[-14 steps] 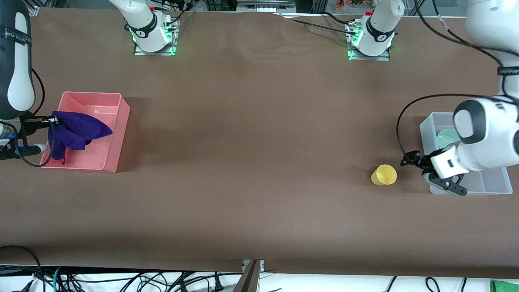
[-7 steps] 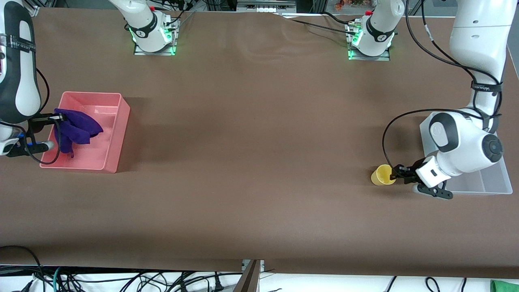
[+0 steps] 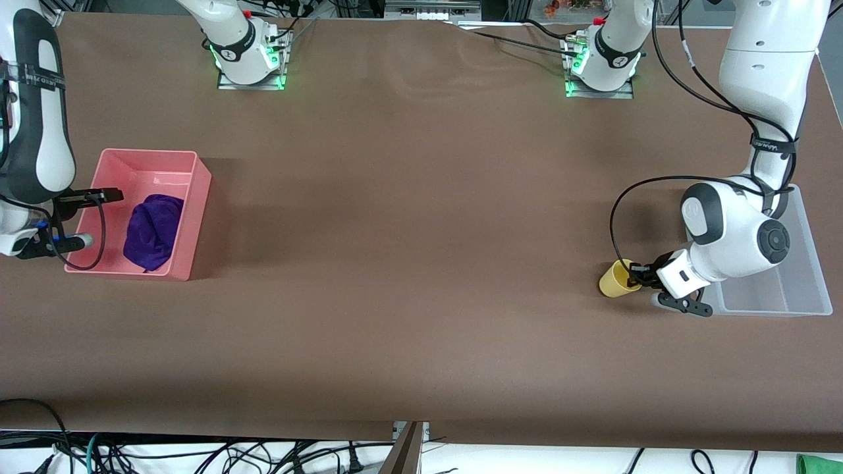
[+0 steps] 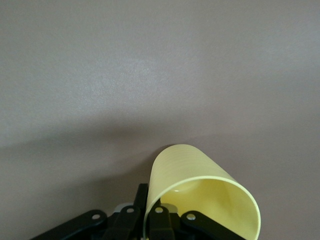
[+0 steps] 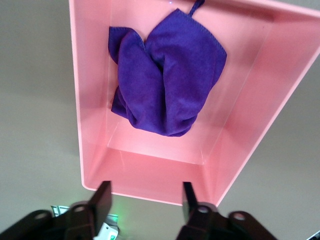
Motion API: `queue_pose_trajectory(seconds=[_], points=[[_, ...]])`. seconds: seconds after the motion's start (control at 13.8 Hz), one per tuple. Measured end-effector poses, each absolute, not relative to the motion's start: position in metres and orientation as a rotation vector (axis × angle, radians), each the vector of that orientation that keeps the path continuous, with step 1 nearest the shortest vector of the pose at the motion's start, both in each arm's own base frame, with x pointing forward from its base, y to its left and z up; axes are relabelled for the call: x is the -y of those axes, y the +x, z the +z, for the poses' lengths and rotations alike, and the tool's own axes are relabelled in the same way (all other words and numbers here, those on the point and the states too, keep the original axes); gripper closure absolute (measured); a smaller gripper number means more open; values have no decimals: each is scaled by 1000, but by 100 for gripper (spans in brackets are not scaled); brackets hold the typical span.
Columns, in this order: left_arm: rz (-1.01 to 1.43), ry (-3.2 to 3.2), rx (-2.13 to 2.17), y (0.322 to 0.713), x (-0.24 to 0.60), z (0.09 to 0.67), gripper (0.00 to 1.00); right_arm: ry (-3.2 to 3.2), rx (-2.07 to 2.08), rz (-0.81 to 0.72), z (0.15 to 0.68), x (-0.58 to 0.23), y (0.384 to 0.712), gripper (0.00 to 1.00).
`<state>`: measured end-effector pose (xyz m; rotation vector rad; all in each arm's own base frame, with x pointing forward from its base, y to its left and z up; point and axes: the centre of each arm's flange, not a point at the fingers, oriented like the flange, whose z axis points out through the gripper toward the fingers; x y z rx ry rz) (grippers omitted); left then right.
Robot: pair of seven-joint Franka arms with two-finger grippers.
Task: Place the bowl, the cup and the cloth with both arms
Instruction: 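Carry the cup into the bowl while the right gripper releases the cloth, then release the cup with the left gripper and raise both grippers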
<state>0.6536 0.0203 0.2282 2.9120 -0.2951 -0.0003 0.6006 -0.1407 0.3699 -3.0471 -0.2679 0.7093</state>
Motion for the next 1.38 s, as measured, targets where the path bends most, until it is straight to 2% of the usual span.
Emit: queue_pose_trajectory(seconds=[0.15,0.22,0.44,0.58,0.87,1.16,1.24,1.38], points=[[-74,2937,404,654,-30,265,96,-3061,299,626,393,128,611,7],[-123,2983,493,655,-41,292,96,-3065,334,572,410,114,617,0],[-223,3108,892,651,-96,365,96,-3056,468,476,469,50,624,0],[-275,3065,1121,641,-146,377,96,-3082,426,414,501,13,621,0],[-385,2894,1383,610,-227,335,96,-3112,403,289,550,-26,607,0],[-390,2801,1475,575,-249,265,93,-3142,387,80,599,-23,597,0],[-376,2796,1500,576,-247,264,87,-3144,385,57,604,-22,595,0],[-337,2807,1537,586,-241,279,67,-3145,385,61,606,-22,593,0]])
